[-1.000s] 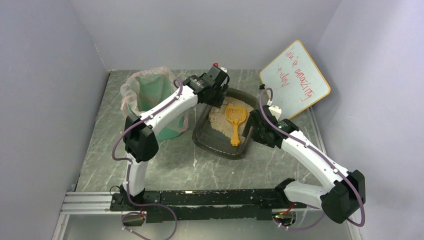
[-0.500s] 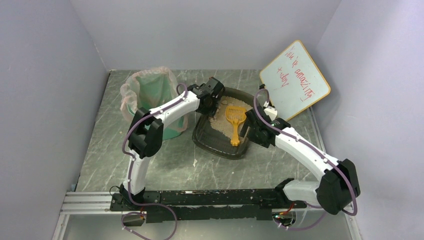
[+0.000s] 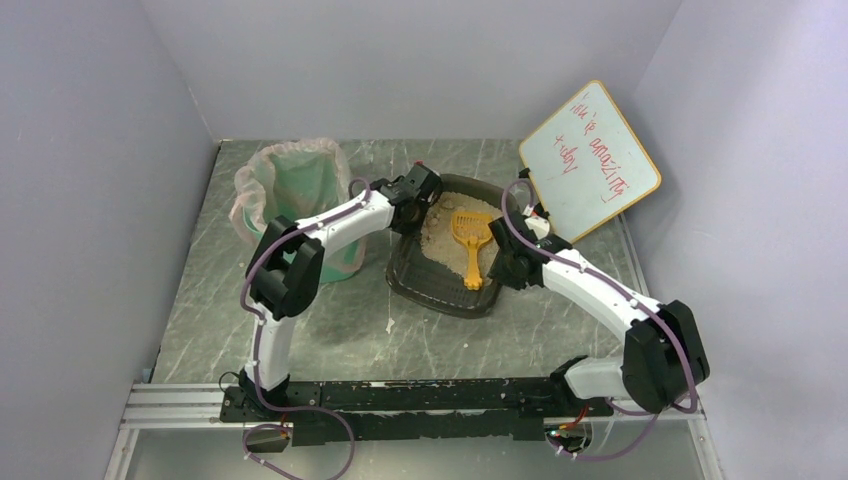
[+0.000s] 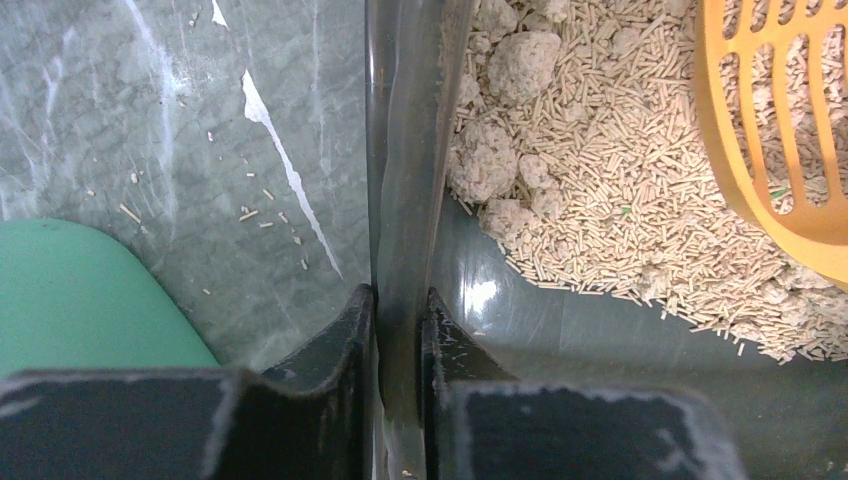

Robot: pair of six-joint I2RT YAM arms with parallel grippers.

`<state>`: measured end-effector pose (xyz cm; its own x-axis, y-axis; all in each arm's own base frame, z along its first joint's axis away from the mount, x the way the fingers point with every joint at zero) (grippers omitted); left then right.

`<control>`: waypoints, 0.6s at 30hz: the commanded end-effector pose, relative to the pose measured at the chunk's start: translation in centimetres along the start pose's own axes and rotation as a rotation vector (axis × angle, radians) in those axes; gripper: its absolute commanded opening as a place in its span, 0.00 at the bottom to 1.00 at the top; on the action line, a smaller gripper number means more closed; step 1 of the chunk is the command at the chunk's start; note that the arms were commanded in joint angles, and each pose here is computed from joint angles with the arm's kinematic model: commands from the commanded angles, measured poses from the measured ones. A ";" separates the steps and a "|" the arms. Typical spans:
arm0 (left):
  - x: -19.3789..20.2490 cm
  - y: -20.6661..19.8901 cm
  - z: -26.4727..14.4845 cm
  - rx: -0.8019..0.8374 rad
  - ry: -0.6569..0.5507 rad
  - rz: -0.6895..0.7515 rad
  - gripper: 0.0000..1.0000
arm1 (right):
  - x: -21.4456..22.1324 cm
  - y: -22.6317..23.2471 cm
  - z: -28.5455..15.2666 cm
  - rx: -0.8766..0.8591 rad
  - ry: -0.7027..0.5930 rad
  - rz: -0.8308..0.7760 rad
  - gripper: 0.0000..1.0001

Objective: Clean the litter box

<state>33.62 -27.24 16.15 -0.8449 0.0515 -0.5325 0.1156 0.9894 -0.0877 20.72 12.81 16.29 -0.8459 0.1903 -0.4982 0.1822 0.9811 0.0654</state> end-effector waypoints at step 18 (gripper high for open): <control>5.8 1.4 -3.2 0.042 0.091 -0.145 0.19 | -4.0 -2.8 2.9 0.160 -0.029 -0.127 0.38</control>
<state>30.19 -25.89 15.89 -0.8209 -0.1452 -0.5524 -0.0195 0.9737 -0.2269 23.98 11.62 16.63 -0.8674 0.0645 -0.4935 0.0571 0.9979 0.0301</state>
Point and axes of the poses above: each gripper's point midway between its finger pads, its own z axis out along the fingers, its own y axis along the line the jaws close on, x = y × z, the point moved 10 cm from there along -z, back along the fingers, and after that the axes turned 15 degrees about -z, right-handed, at the moved point
